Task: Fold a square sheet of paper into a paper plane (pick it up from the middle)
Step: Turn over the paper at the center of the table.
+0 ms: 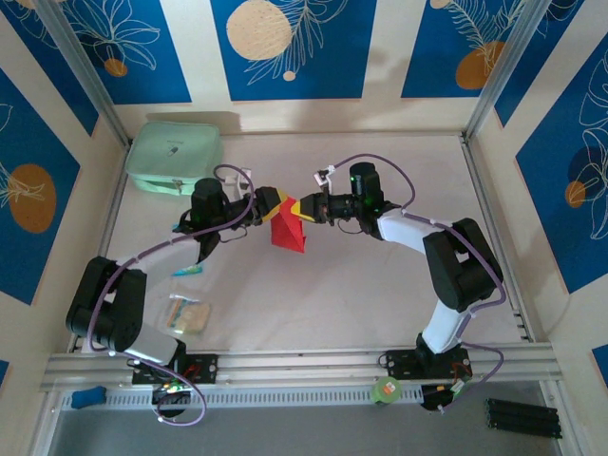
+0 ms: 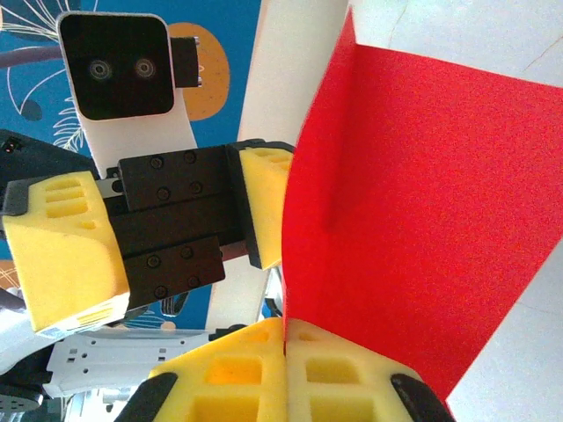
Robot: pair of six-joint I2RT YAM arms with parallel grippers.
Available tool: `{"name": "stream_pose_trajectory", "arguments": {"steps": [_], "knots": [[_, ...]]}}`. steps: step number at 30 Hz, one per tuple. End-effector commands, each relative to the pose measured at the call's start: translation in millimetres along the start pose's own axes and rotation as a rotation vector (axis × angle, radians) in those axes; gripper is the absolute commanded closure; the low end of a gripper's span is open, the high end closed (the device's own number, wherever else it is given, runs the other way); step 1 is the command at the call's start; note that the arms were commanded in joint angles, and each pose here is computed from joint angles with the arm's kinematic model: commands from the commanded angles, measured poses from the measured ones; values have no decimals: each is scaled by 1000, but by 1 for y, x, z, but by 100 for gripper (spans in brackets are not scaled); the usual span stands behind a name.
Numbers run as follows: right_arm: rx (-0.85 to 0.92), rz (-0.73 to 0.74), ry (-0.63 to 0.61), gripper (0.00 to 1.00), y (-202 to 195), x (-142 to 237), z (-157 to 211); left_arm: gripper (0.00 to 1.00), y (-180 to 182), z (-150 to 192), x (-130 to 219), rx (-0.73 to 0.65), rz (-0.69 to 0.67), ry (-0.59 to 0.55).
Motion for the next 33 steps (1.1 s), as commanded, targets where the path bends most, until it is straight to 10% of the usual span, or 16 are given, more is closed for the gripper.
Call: {"name": "stream_pose_trajectory", "arguments": {"steps": [1, 16, 33], "knots": [[24, -16, -20, 95, 15, 10, -2, 35, 0, 4, 4, -35, -14, -14], [15, -51, 2, 94, 18, 6, 0, 37, -7, 5, -6, 1, 66, -2], [-21, -65, 28, 88, 15, 4, 5, 72, -17, 5, -8, -32, 110, -5]]}}
Point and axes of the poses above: each hand's point on the last joint's axis, 136 mm out from that joint toward the fingers, its own x axis back along the fingers, its own y axis along the line the jaws close on, z = x × y, the point moved 1 cm from there along x, back along the fingers, and after that the axes turned 14 degrees about x, right-handed, at the moved point
